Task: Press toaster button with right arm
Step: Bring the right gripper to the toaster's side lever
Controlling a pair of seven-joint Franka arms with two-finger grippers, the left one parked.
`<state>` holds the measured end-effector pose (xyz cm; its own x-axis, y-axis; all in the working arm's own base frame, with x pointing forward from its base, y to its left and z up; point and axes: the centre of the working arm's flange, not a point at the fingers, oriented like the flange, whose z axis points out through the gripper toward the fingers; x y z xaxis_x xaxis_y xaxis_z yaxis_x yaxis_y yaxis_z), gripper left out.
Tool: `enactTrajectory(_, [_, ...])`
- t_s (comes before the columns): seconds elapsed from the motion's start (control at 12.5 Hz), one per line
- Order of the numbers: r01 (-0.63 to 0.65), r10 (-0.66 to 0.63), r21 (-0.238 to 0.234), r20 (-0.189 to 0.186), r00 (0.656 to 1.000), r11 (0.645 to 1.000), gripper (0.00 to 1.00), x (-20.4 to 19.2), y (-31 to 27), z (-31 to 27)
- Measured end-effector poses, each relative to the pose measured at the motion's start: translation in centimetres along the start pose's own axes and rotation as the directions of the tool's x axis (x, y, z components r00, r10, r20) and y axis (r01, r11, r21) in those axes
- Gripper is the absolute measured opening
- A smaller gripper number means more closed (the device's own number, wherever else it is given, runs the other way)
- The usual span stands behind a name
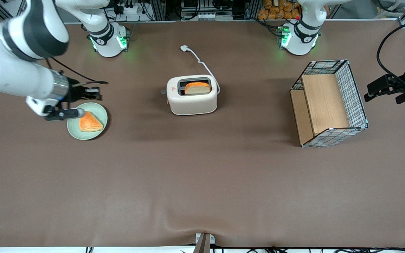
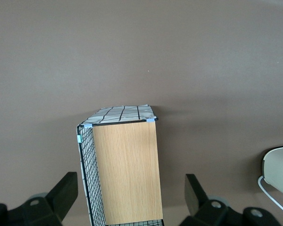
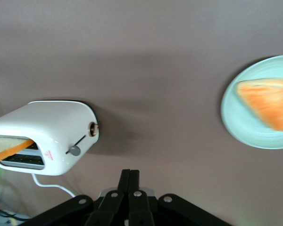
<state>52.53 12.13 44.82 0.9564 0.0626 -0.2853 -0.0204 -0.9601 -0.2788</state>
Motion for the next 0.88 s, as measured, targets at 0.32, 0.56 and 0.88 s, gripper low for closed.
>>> enactTrajectory(0.32, [-0.032, 0.032, 0.089, -0.003, 0.999, 0.996, 0.01, -0.2, -1.2, 6.8])
enactTrajectory(0.56, [0.007, -0.004, 0.093, -0.026, 1.0, 0.996, 0.01, -1.2, -4.7, 10.9])
enactTrajectory(0.88, [0.016, -0.013, 0.107, -0.022, 1.0, 0.994, 0.01, -2.3, -6.7, 13.6])
